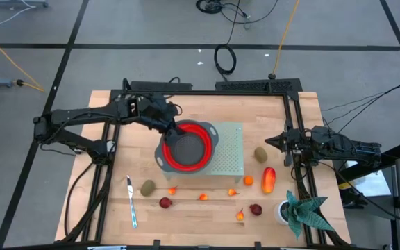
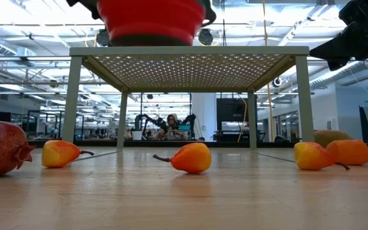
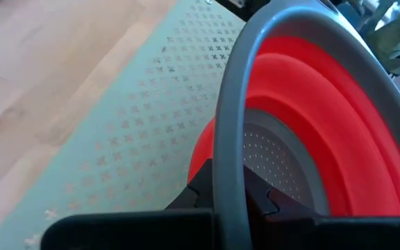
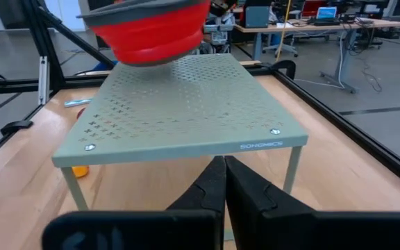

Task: Pick & Place Fruit
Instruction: Put the strainer on the shelf

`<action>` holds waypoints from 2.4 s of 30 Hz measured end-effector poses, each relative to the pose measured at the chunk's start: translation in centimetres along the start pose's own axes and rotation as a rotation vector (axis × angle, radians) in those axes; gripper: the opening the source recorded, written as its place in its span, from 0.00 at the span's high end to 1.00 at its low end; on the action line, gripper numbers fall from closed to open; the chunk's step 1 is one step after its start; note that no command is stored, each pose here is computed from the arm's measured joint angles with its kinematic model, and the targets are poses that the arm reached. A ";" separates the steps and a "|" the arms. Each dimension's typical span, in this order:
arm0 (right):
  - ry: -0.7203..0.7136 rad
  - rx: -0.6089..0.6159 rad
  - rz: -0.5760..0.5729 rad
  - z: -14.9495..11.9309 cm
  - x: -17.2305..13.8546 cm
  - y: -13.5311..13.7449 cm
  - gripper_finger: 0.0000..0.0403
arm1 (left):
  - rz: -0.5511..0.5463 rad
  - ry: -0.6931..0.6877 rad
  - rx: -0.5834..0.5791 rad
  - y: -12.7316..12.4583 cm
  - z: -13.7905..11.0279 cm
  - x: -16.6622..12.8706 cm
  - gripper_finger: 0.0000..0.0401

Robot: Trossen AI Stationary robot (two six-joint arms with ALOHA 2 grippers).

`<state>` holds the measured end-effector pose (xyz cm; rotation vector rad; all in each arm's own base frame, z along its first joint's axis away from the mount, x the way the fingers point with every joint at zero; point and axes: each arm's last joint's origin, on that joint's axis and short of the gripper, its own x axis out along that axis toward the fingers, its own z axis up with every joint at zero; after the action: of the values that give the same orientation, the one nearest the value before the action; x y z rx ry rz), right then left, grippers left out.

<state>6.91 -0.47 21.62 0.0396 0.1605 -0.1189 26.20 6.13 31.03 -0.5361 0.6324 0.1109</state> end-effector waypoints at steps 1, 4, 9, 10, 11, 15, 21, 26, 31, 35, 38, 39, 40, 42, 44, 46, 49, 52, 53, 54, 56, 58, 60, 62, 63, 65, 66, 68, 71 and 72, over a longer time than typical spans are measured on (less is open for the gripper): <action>0.000 0.001 0.000 0.0 0.0 0.0 1.00 | 0.000 -0.004 -0.004 0.2 -0.2 -0.2 0.98; 0.000 0.001 0.000 0.0 0.0 0.0 1.00 | -0.011 -0.026 -0.008 0.5 -0.1 -0.7 0.98; 0.000 0.001 0.000 0.0 0.0 0.0 1.00 | -0.026 -0.025 -0.013 1.2 -0.1 -0.8 0.98; 0.000 0.001 0.000 0.0 0.0 0.0 1.00 | -0.043 -0.040 -0.009 1.1 0.1 -1.0 0.98; 0.000 0.001 0.000 0.0 0.0 0.0 1.00 | -0.047 -0.043 -0.009 1.1 0.2 -1.0 0.98; 0.000 0.001 0.000 0.0 0.0 0.0 1.00 | -0.039 -0.008 -0.002 1.4 -0.2 -0.5 0.98; 0.000 0.001 0.000 0.0 0.0 0.0 1.00 | -0.051 -0.032 -0.033 2.1 -0.6 0.0 0.98; 0.000 0.001 -0.003 0.0 0.0 0.0 1.00 | -0.070 -0.084 -0.034 2.0 0.0 -0.3 0.98; 0.000 0.001 -0.003 0.0 0.0 0.0 1.00 | -0.066 -0.064 -0.066 2.1 -0.2 -0.1 0.98; 0.000 0.001 -0.003 0.0 0.0 0.0 1.00 | -0.053 -0.062 -0.099 2.1 -0.2 -0.1 0.98; 0.000 0.001 -0.003 0.0 0.0 0.0 1.00 | -0.029 -0.064 -0.105 2.1 -0.3 -0.1 0.98; 0.000 0.001 -0.003 0.0 0.0 0.0 1.00 | -0.016 -0.058 -0.120 2.2 -0.4 -0.1 0.98; 0.000 0.001 -0.003 0.0 0.0 0.0 1.00 | -0.003 -0.050 -0.138 2.3 -0.5 -0.1 0.97; 0.000 0.001 -0.003 0.0 0.0 0.0 1.00 | 0.001 -0.042 -0.153 2.3 -0.6 -0.1 0.96; 0.000 0.001 -0.003 0.0 0.0 0.0 1.00 | -0.001 -0.034 -0.157 2.2 -0.7 -0.1 0.96; 0.000 0.001 -0.003 0.0 0.0 0.0 1.00 | -0.004 -0.027 -0.154 2.1 -0.8 0.0 0.95; 0.000 0.001 -0.003 0.0 0.0 0.0 1.00 | -0.011 -0.022 -0.145 1.8 -0.9 0.1 0.96; 0.000 0.001 -0.003 0.0 0.0 0.0 1.00 | 0.007 -0.026 -0.136 1.6 -1.0 0.2 0.96; 0.000 0.001 -0.003 0.0 0.0 0.0 1.00 | 0.016 -0.030 -0.134 1.5 -1.0 0.2 0.95; 0.000 0.001 -0.003 0.0 0.0 0.0 1.00 | 0.025 -0.034 -0.132 1.5 -1.0 0.2 0.94; 0.000 0.001 -0.003 0.0 0.0 0.0 1.00 | 0.029 -0.035 -0.130 1.5 -1.0 0.2 0.91; 0.000 0.002 -0.003 0.0 0.0 0.0 1.00 | 0.030 -0.036 -0.129 1.5 -1.0 0.2 0.89; 0.000 0.001 -0.003 0.0 0.0 0.0 1.00 | 0.030 -0.034 -0.118 1.4 -1.0 0.2 0.88; 0.000 0.001 -0.003 0.0 0.0 0.0 1.00 | 0.031 -0.034 -0.117 1.4 -1.0 0.2 0.87; 0.000 0.001 -0.003 0.0 0.0 0.0 1.00 | 0.036 -0.037 -0.118 1.4 -1.0 0.2 0.87; 0.000 0.002 -0.003 0.0 0.0 0.0 1.00 | 0.039 -0.036 -0.119 1.4 -1.0 0.2 0.87; 0.000 0.002 -0.003 0.0 0.0 0.0 1.00 | 0.039 -0.035 -0.117 1.4 -1.1 0.2 0.87; 0.000 0.008 -0.003 0.0 0.0 0.0 1.00 | 0.041 -0.034 -0.116 1.4 -1.1 0.2 0.87; 0.000 0.022 -0.003 0.0 0.0 0.0 1.00 | 0.057 -0.041 -0.112 1.5 -1.1 0.3 0.87; 0.000 0.023 -0.003 0.0 0.0 0.0 1.00 | 0.066 -0.045 -0.112 1.5 -1.1 0.2 0.87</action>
<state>6.91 -0.48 21.62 0.0626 0.1594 -0.1235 25.45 6.85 29.51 -0.6190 0.6025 0.2212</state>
